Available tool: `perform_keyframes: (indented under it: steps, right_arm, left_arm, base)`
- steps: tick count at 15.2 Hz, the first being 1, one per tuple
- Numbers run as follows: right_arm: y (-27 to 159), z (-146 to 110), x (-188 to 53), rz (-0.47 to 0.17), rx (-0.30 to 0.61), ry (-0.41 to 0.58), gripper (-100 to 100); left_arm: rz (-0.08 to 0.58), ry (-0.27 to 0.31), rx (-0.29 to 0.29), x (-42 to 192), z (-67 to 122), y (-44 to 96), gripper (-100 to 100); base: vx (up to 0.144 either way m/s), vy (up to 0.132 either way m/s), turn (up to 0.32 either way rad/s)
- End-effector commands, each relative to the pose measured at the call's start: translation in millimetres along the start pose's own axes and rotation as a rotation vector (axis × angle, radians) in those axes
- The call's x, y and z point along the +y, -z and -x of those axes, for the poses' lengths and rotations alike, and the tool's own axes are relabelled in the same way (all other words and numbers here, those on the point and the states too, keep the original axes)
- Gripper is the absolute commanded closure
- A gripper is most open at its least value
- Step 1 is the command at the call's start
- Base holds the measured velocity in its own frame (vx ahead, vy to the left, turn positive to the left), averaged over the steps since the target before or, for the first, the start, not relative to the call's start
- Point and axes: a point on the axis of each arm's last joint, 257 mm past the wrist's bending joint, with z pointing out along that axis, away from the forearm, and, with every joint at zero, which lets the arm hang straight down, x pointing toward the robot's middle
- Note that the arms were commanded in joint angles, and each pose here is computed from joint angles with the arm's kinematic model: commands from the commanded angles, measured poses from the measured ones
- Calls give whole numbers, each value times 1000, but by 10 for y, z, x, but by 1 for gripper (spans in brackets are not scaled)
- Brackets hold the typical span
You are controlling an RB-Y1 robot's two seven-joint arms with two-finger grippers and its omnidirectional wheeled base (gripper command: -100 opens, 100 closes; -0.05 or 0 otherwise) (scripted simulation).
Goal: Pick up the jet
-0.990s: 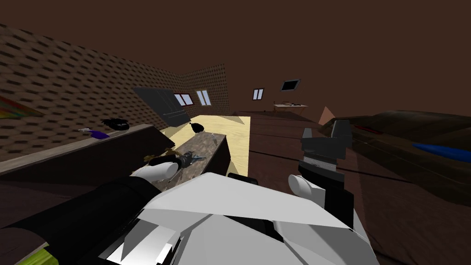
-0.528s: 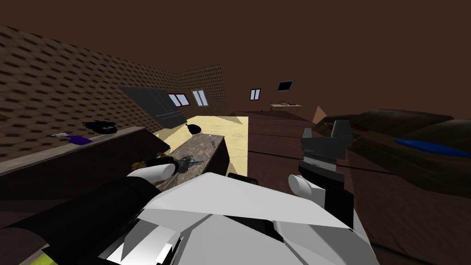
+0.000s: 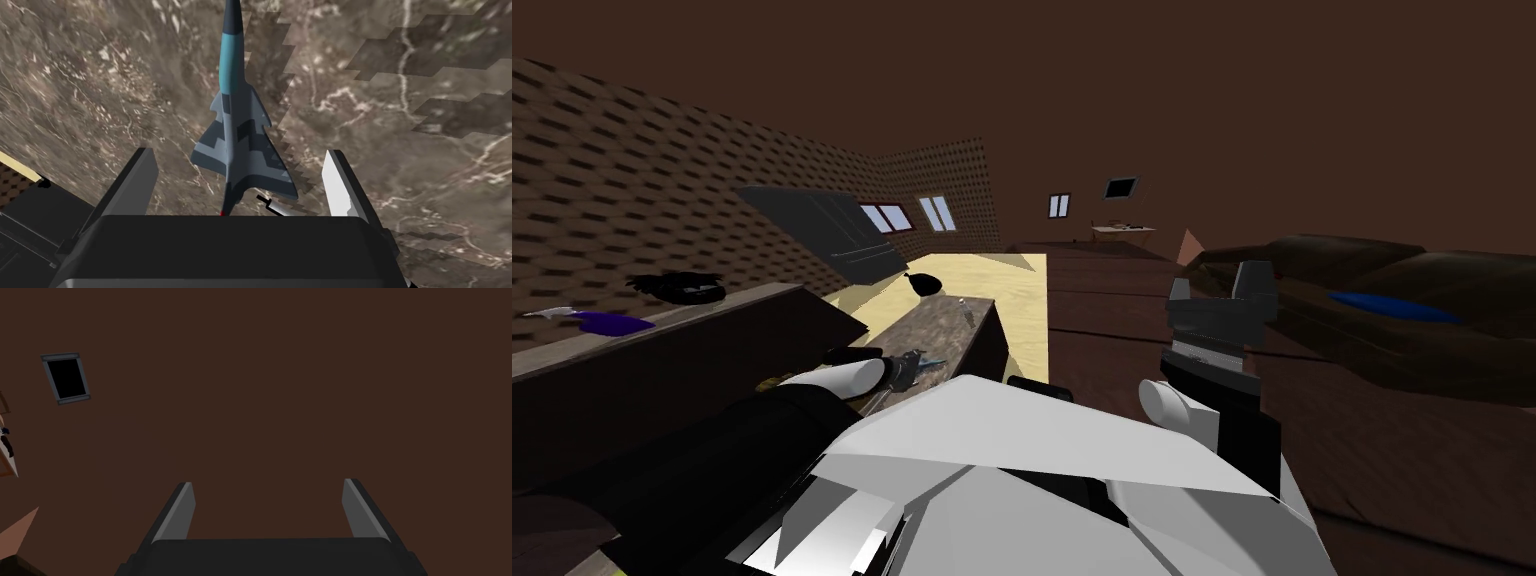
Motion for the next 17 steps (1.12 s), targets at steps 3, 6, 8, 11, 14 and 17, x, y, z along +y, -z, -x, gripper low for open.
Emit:
perform_keyframes:
  steps: [3,6,8,11,14,17]
  right_arm:
    - [0,0,0,0,0,0,0]
    - [0,0,0,0,0,0,0]
    - [0,0,0,0,0,0,0]
    - [0,0,0,0,0,0,0]
    - [0,0,0,0,0,0,0]
    - [0,0,0,0,0,0,0]
  left_arm:
    - [93,41,19,279,19,16,-100]
    - [150,63,30,445,25,34,-100]
    - [194,82,40,573,30,54,-100]
    - [266,114,57,783,32,100,-100]
    - [317,138,71,930,27,140,-100]
    - [326,143,74,957,41,151,-100]
  base:
    - [53,23,-99]
    - [60,31,-132]
    - [65,36,-128]
    - [59,33,-113]
    - [60,35,-125]
    - [43,25,-80]
